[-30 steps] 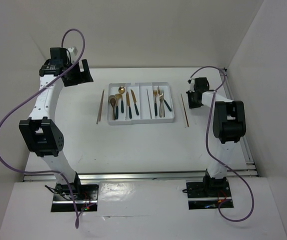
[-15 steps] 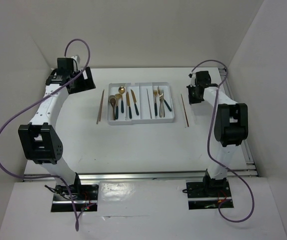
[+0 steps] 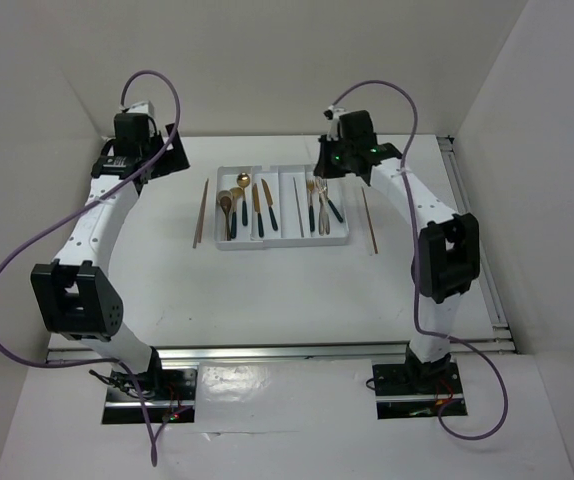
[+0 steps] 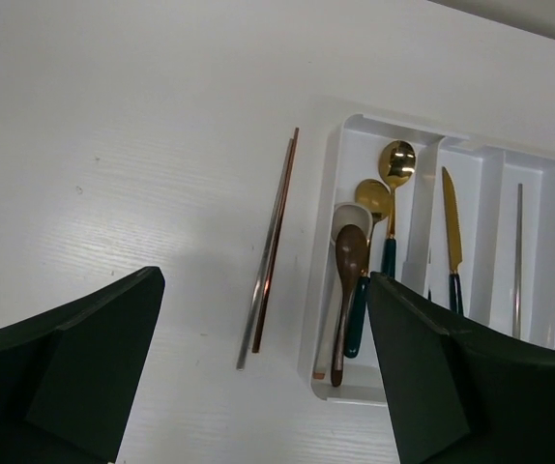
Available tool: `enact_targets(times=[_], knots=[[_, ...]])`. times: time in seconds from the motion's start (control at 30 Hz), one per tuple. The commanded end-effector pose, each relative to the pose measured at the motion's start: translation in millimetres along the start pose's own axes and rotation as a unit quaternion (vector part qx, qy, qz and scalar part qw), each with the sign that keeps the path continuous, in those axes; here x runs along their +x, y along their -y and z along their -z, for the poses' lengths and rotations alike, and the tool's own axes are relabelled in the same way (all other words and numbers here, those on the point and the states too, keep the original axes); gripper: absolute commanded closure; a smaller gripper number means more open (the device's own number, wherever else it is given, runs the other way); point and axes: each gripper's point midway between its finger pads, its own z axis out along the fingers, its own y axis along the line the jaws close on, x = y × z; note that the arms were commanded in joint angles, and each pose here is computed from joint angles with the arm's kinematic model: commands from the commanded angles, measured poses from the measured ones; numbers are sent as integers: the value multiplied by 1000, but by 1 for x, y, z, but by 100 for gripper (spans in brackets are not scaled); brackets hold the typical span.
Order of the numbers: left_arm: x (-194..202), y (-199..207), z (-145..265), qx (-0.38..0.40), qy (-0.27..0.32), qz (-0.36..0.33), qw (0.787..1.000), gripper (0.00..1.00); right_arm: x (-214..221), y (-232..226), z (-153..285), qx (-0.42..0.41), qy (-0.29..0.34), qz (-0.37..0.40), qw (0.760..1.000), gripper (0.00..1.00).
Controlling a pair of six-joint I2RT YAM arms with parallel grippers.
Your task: Sort the eating utensils into containers
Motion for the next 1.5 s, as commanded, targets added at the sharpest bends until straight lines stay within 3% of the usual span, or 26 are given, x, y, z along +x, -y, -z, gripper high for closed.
enact_targets(times=[0.0, 0.13, 0.43, 0.8, 0.97, 1.03, 1.07, 1.17, 1.23, 1.3, 1.4, 1.47], knots=[[-22, -9, 18, -49, 40, -8, 998, 0, -23, -45, -6, -61, 12, -52, 997, 100], [-23, -23, 23, -95, 44, -11, 994, 0, -18, -52, -24, -68, -11, -86, 994, 100], [-14, -20, 34, -91, 36, -24, 995, 0, 32, -54, -64, -68, -86, -166, 980, 100], [-19, -21, 36, -97, 42, -29, 994, 0, 46, -53, -97, -81, -105, -182, 974, 100], [-16, -22, 33, -98, 37, -34, 994, 0, 42, -54, -100, -88, -101, -171, 976, 69], [-18, -21, 32, -97, 42, -33, 994, 0, 40, -52, -101, -85, -95, -164, 978, 67], [-18, -21, 32, -97, 42, -33, 994, 0, 30, -48, -95, -81, -83, -165, 980, 62], [-15, -17, 25, -87, 34, -34, 995, 0, 11, -40, -76, -78, -54, -143, 985, 61], [-15, -13, 22, -77, 31, -35, 996, 0, 5, -21, -60, -57, -38, -124, 990, 70], [-18, -1, 21, -64, 42, -38, 996, 0, -23, 1, -24, -20, 14, -77, 997, 71], [-14, 13, 16, -40, 47, -68, 996, 0, -23, 37, 16, 30, 40, -37, 998, 71], [-11, 28, 14, -8, 48, -110, 993, 0, -7, 54, 33, 46, 17, -8, 999, 71]])
